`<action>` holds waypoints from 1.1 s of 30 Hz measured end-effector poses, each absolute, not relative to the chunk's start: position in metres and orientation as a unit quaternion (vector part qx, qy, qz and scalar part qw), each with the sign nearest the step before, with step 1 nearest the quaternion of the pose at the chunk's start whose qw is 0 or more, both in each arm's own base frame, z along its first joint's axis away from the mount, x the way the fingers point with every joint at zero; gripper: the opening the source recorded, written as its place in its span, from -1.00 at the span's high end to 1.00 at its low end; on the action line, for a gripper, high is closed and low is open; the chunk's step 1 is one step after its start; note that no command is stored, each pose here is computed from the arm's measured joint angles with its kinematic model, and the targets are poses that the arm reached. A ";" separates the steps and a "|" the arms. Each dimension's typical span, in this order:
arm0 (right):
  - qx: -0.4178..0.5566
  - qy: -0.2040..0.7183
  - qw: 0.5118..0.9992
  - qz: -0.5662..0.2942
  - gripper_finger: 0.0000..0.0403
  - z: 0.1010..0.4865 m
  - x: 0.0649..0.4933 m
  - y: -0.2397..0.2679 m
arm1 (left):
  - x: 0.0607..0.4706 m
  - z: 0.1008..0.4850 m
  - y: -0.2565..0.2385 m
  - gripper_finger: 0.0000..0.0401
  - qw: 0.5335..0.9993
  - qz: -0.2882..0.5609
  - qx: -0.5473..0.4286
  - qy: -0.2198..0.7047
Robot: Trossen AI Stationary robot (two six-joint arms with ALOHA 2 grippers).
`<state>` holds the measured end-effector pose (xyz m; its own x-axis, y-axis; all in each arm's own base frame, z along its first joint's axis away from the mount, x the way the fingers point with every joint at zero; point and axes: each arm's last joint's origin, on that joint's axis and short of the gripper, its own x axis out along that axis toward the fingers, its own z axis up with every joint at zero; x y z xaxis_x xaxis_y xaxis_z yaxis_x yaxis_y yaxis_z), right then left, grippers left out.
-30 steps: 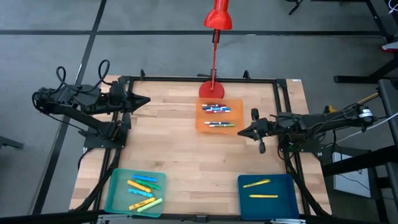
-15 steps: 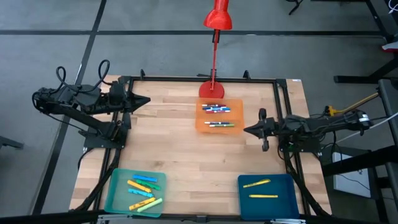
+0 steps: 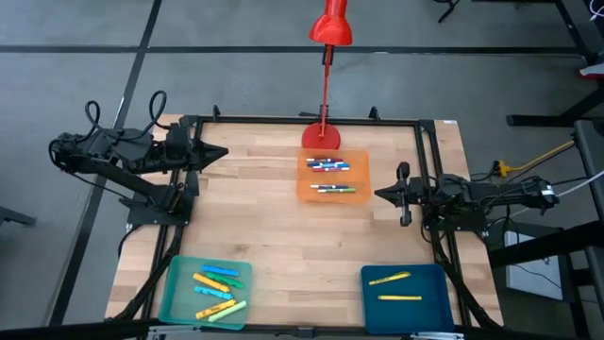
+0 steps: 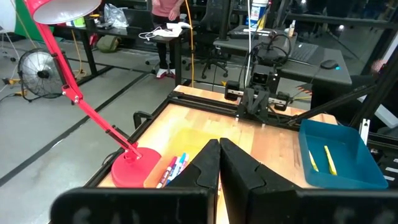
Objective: Pick & Place Markers
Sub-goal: Return to Home Position
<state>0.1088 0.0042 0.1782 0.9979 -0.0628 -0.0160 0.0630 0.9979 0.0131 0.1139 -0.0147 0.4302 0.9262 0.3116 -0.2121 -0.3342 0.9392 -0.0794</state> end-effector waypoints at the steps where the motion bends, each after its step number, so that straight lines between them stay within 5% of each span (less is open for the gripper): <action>1: 0.007 0.006 0.999 -0.033 0.96 0.177 0.108 0.004 | 0.114 0.430 -0.015 0.96 0.980 0.165 -0.057 0.099; 33: -0.004 -0.007 1.000 0.026 0.96 0.166 0.098 0.004 | 0.114 0.430 -0.015 0.98 0.980 0.165 -0.057 0.098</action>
